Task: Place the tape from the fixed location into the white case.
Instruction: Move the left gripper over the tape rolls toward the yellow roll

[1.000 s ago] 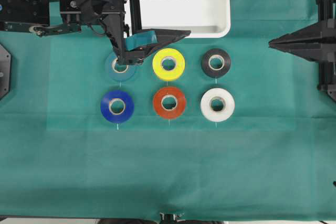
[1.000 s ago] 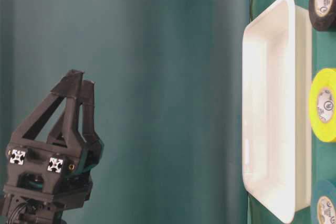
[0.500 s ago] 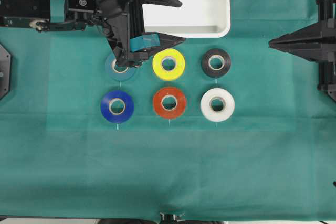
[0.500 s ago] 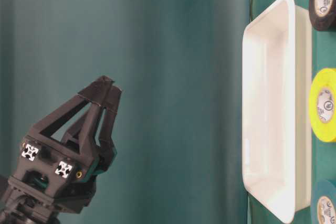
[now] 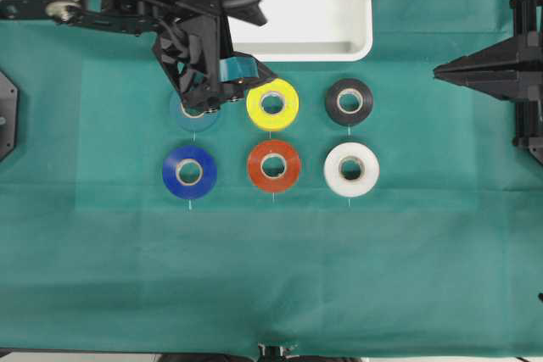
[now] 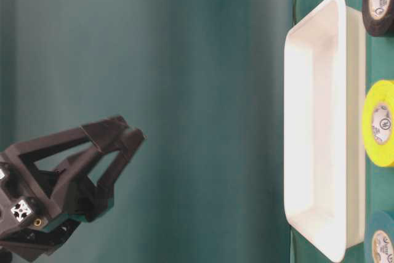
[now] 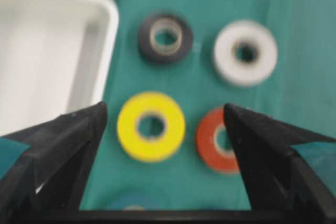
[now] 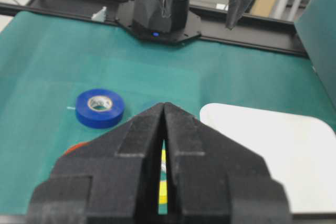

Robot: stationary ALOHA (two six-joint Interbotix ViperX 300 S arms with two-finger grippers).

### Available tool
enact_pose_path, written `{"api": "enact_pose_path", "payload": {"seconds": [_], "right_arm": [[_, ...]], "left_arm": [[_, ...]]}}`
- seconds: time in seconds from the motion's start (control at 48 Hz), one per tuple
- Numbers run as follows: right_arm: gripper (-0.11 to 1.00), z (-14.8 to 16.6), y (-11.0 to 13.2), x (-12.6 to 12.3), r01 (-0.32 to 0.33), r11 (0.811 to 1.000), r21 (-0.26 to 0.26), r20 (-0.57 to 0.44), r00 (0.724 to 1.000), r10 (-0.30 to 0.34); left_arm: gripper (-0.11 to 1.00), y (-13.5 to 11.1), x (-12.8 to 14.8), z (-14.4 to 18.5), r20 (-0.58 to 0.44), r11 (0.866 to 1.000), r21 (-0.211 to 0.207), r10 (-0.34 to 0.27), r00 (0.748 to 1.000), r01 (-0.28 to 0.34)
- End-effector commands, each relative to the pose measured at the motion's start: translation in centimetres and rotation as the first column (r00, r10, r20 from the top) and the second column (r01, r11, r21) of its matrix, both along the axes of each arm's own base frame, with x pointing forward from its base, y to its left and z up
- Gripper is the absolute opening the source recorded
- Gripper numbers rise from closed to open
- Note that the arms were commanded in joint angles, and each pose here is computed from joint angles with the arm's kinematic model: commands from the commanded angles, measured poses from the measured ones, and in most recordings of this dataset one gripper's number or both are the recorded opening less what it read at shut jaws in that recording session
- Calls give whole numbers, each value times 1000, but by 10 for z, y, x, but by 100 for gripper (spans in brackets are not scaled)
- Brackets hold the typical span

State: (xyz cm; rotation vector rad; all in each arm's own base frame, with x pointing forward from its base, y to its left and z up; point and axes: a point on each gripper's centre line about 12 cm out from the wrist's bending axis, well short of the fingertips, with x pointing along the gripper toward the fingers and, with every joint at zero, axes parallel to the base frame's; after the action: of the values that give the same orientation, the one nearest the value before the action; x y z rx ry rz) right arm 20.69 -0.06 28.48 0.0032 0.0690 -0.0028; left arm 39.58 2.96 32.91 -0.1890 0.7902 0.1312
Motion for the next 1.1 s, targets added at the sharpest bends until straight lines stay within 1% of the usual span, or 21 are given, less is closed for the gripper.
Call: {"api": "enact_pose_path", "payload": {"seconds": [0.0, 0.125, 0.271, 0.417, 0.771, 0.916, 1.021, 1.083], "right_arm": [[0, 11, 0, 3, 0, 1000, 1, 26, 1000, 0], [0, 11, 0, 3, 0, 1000, 1, 26, 1000, 0], [0, 10, 0, 3, 0, 1000, 1, 23, 1000, 0], [0, 10, 0, 3, 0, 1000, 3, 21, 1000, 0], [0, 10, 0, 2, 0, 1000, 3, 17, 1000, 0], [0, 10, 0, 2, 2, 1000, 3, 17, 1000, -2], [0, 10, 0, 3, 0, 1000, 3, 18, 1000, 0], [0, 10, 0, 3, 2, 1000, 3, 18, 1000, -2]], "left_arm": [[100, -1, 2, 13, -35, 1000, -13, 5, 999, -5], [100, -4, 6, 13, -118, 1000, -26, 6, 993, -9], [100, -5, 11, 15, -165, 1000, -29, 1, 986, -6], [100, -5, 16, 17, -176, 1000, -28, -2, 984, -3], [100, -6, 16, 15, -173, 1000, -30, 0, 985, -5], [100, -8, 17, 14, -173, 998, -52, 24, 985, -34], [100, -7, 19, 15, -169, 993, -87, 70, 983, -85], [100, -8, 21, 16, -166, 985, -116, 104, 981, -124]]}}
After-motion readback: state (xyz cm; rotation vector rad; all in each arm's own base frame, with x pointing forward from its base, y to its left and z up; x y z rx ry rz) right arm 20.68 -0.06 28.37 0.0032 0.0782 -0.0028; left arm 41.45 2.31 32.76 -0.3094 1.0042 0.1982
